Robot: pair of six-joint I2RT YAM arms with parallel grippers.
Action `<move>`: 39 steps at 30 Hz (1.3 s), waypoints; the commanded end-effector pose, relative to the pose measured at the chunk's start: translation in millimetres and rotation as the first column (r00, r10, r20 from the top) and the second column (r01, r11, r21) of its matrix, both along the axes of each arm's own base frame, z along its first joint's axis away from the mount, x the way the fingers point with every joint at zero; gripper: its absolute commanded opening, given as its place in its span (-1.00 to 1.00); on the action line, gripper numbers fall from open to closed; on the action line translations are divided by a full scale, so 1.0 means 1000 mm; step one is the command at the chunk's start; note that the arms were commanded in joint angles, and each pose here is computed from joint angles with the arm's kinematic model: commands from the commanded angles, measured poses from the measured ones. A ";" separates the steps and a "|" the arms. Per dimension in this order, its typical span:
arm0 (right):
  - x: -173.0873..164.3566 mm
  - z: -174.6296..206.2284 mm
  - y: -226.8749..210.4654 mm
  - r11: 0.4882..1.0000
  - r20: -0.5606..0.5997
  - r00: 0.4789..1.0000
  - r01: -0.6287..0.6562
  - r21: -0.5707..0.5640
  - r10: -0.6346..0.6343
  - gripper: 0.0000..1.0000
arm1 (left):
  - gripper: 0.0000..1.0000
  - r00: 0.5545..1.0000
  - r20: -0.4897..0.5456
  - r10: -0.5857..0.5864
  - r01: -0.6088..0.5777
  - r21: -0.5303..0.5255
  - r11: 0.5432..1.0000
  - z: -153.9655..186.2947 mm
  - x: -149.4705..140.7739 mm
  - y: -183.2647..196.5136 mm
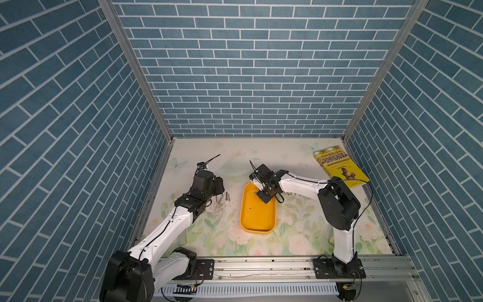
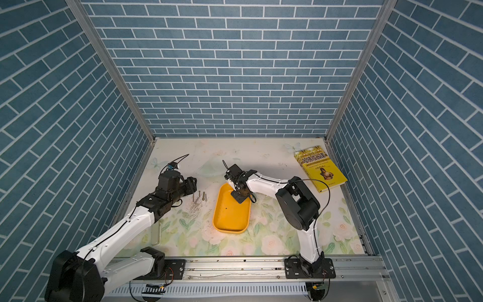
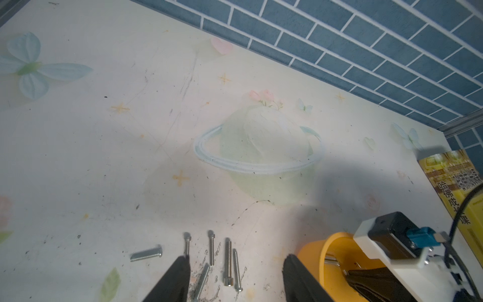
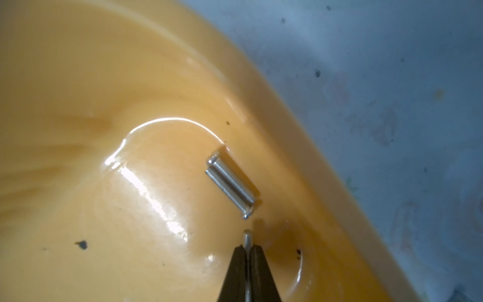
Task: Take out the screws from the storage box
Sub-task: Pick up the screw from the storage box, then place the screw at the center of the board.
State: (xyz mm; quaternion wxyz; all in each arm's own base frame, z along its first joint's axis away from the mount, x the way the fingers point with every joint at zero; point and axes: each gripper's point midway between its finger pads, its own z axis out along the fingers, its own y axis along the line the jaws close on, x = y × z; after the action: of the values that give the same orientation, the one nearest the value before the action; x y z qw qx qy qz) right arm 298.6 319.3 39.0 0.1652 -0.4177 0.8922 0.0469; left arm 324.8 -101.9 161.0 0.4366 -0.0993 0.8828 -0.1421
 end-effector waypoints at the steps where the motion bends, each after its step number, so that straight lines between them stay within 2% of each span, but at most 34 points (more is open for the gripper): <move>1: 0.012 0.051 0.012 0.991 0.128 0.992 -0.021 0.130 0.004 -1.00 | 0.25 0.997 0.052 -0.053 0.052 0.015 0.999 0.012 -0.004 -0.010; 7: 0.014 0.098 0.007 0.969 0.268 0.963 -0.048 0.243 -0.019 -1.00 | 0.27 0.980 0.099 -0.173 0.171 0.027 0.985 0.026 -0.010 -0.040; 13: 0.025 0.128 -0.037 0.948 0.380 0.905 0.071 0.312 -0.193 -1.00 | 0.30 0.962 0.124 -0.244 0.239 0.049 0.970 0.036 -0.013 -0.061; 16: 0.027 0.133 -0.069 0.919 0.386 0.871 0.162 0.360 -0.304 -1.00 | 0.31 0.952 0.119 -0.281 0.274 0.070 0.959 0.039 -0.015 -0.073; 21: 0.026 0.112 -0.116 0.862 0.353 0.821 0.292 0.414 -0.448 -1.00 | 0.31 0.920 0.094 -0.382 0.370 0.121 0.921 0.044 -0.019 -0.110; 25: 0.034 0.088 -0.137 0.834 0.327 0.786 0.398 0.382 -0.524 -1.00 | 0.34 0.854 0.044 -0.519 0.509 0.136 0.850 0.040 -0.028 -0.157; 28: 0.043 0.071 -0.144 0.819 0.294 0.779 0.445 0.363 -0.554 -1.00 | 0.34 0.810 -0.029 -0.586 0.584 0.125 0.802 0.024 -0.031 -0.182; 33: 0.052 0.050 -0.147 0.805 0.232 0.792 0.468 0.366 -0.565 -1.00 | 0.24 0.782 -0.177 -0.598 0.621 0.134 0.772 -0.020 -0.030 -0.200; 39: 0.062 0.029 -0.148 0.800 0.181 0.801 0.492 0.344 -0.571 -1.00 | 0.21 0.760 -0.245 -0.602 0.644 0.162 0.747 -0.044 -0.030 -0.207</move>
State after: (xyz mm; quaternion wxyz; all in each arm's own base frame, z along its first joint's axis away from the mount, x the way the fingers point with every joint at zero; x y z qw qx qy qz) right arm 350.8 163.3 66.1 0.3484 -0.1360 0.9265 0.0418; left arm 297.9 -304.1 113.7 0.2991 0.2247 0.9118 -0.1694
